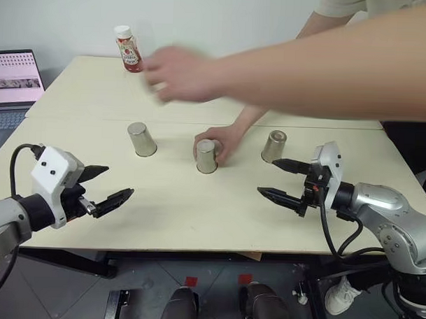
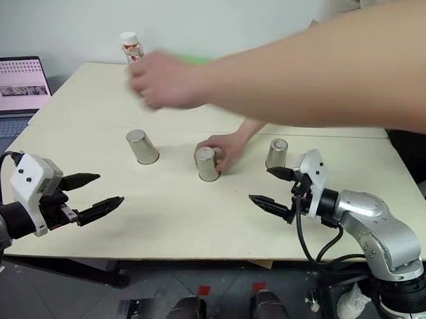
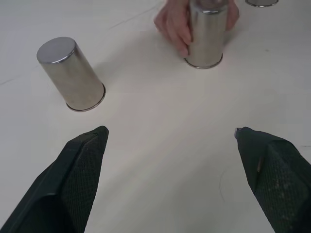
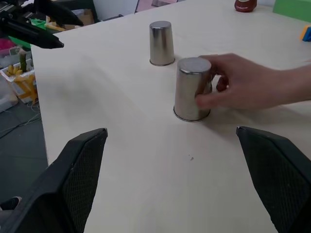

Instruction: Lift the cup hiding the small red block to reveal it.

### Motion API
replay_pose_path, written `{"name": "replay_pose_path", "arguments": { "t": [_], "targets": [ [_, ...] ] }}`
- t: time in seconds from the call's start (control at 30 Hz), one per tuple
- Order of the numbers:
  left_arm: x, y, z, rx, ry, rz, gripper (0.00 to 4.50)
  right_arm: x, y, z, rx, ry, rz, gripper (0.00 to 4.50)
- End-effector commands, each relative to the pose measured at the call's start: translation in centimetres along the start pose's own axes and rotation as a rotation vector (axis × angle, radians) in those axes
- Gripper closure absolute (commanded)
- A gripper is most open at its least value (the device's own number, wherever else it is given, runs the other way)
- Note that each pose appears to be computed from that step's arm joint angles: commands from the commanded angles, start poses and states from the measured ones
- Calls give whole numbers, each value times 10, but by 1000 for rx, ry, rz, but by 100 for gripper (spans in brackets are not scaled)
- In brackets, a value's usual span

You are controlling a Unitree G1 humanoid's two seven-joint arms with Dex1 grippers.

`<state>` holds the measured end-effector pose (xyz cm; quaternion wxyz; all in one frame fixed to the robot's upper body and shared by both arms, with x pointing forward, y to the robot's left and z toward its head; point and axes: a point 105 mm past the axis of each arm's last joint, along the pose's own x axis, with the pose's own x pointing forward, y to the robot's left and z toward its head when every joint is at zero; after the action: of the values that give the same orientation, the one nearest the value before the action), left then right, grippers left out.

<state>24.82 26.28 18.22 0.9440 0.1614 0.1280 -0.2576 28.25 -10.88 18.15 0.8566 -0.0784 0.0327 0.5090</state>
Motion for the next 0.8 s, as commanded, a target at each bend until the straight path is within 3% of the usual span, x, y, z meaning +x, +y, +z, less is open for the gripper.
{"name": "replay_pose_path", "arguments": {
  "t": [0.03, 0.47, 0.8],
  "targets": [
    [1, -1, 8, 33, -18, -1, 8, -2, 5, 11, -37, -29, 10, 0],
    [4, -2, 10, 32, -30, -12, 8, -1, 6, 10, -35, -27, 14, 0],
    [16, 15, 13, -17, -74, 88, 8, 8, 16, 17, -28, -61, 61, 0]
  ]
}}
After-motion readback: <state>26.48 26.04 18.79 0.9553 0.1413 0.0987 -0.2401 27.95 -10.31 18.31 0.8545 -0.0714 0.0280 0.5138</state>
